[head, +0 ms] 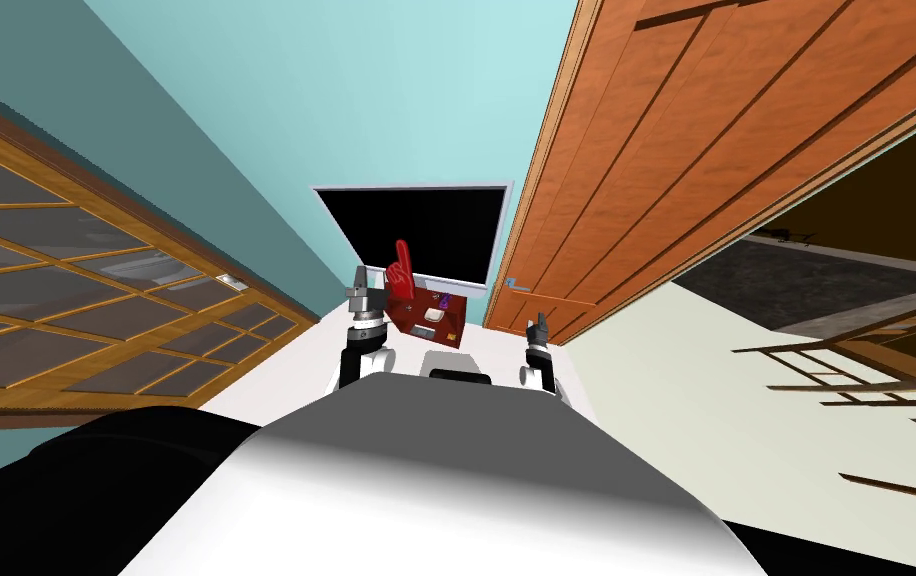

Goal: Pull the door open

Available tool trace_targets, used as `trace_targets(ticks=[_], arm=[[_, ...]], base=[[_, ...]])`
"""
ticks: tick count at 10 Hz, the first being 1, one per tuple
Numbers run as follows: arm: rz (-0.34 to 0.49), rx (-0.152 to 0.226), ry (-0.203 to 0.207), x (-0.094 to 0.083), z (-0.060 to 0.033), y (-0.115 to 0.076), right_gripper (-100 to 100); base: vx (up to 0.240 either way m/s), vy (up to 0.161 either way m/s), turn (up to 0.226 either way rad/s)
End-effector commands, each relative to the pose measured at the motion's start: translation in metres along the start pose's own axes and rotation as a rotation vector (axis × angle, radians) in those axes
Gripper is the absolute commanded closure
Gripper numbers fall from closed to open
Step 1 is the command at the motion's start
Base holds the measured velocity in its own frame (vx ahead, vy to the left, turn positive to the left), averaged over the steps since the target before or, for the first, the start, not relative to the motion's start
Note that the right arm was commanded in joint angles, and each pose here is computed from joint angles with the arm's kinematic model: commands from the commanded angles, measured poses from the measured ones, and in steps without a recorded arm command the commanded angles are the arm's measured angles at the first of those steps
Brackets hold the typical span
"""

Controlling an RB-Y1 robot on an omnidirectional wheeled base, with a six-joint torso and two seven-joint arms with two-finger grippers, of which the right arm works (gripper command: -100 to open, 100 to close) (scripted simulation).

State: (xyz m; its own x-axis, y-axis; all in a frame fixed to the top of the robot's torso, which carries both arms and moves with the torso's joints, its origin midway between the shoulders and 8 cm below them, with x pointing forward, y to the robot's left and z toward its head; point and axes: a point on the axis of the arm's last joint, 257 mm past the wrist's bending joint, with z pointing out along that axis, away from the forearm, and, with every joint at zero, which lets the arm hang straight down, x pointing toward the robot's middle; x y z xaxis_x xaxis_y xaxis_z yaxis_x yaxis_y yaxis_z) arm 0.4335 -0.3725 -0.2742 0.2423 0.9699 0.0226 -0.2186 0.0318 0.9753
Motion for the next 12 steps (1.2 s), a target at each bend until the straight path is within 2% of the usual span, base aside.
trace_targets(ticks=[1, 5, 6, 12], arm=[[-0.003, 0.015, -0.005, -0.002, -0.0008, -0.009, -100], [-0.012, 0.065, -0.02, -0.007, -0.0047, -0.038, -100], [-0.012, 0.065, -0.02, -0.007, -0.0047, -0.038, -100], [-0.021, 0.131, -0.04, -0.014, -0.0124, -0.072, -100]], base=[[0.048, -0.023, 0.049], [0.087, -0.04, 0.085], [0.066, -0.034, 0.031], [0.076, -0.036, 0.069]])
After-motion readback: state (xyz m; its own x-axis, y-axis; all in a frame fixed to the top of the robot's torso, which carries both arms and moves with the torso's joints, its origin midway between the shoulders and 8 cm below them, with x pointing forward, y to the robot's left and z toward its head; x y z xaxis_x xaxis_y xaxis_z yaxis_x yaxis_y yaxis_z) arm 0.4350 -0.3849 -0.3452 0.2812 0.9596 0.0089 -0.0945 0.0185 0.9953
